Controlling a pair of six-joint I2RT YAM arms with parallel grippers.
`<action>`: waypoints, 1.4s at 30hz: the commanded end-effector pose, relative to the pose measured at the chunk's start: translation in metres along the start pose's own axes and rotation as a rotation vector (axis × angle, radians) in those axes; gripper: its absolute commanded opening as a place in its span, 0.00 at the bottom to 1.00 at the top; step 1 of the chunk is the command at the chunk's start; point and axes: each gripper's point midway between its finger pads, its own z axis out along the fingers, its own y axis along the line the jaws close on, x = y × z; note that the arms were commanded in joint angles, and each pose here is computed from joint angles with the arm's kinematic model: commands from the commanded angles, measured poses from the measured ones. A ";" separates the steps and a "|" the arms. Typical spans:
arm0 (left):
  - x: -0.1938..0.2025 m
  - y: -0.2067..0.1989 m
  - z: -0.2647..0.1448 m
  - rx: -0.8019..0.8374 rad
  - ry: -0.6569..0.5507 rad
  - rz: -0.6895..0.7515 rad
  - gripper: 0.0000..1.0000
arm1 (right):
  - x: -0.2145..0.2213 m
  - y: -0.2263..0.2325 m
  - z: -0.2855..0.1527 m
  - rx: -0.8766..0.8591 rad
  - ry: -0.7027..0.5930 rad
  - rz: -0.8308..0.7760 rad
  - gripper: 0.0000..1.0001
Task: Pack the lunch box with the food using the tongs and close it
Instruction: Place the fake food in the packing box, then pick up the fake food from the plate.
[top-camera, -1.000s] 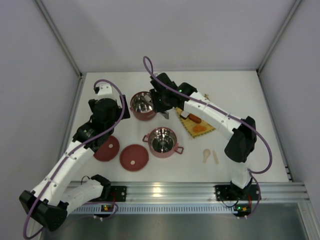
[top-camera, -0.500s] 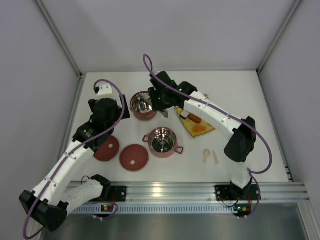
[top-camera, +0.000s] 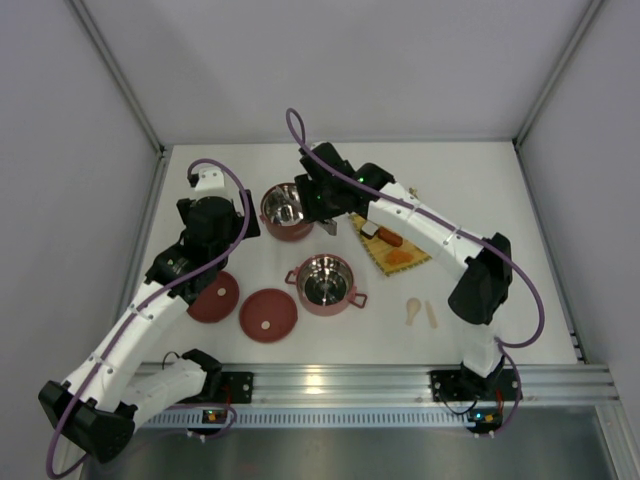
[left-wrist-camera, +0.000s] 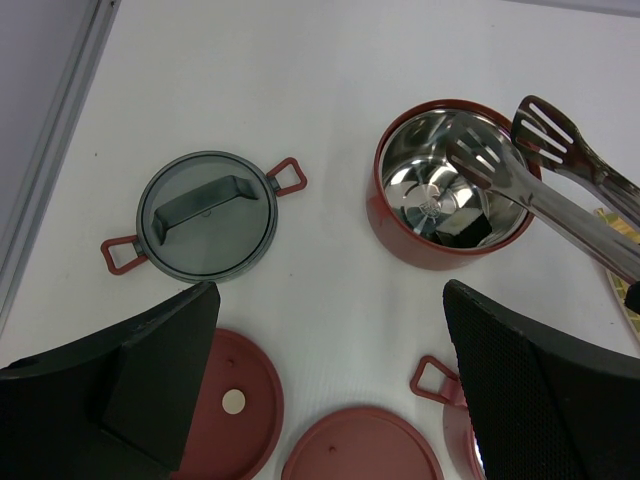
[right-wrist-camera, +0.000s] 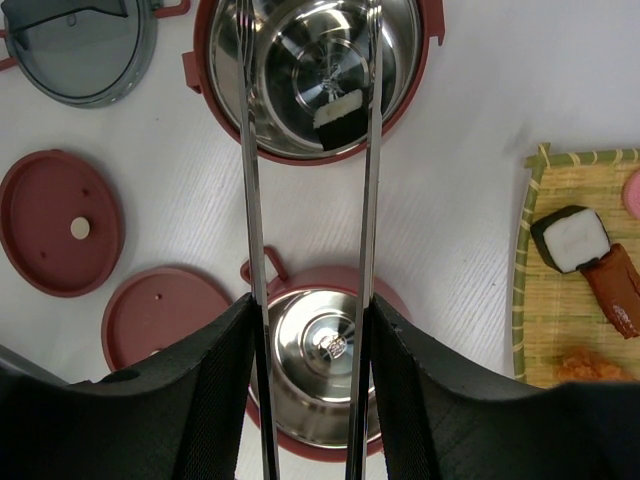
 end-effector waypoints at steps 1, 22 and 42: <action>-0.014 -0.001 -0.004 0.011 -0.040 -0.022 0.99 | -0.024 0.015 -0.020 -0.032 -0.082 -0.001 0.46; -0.014 -0.003 -0.005 0.024 -0.039 -0.026 0.99 | -0.005 -0.116 -0.104 0.205 -0.163 0.132 0.48; -0.013 -0.005 -0.004 0.031 -0.033 -0.021 0.99 | 0.092 -0.142 -0.058 0.210 0.024 0.120 0.47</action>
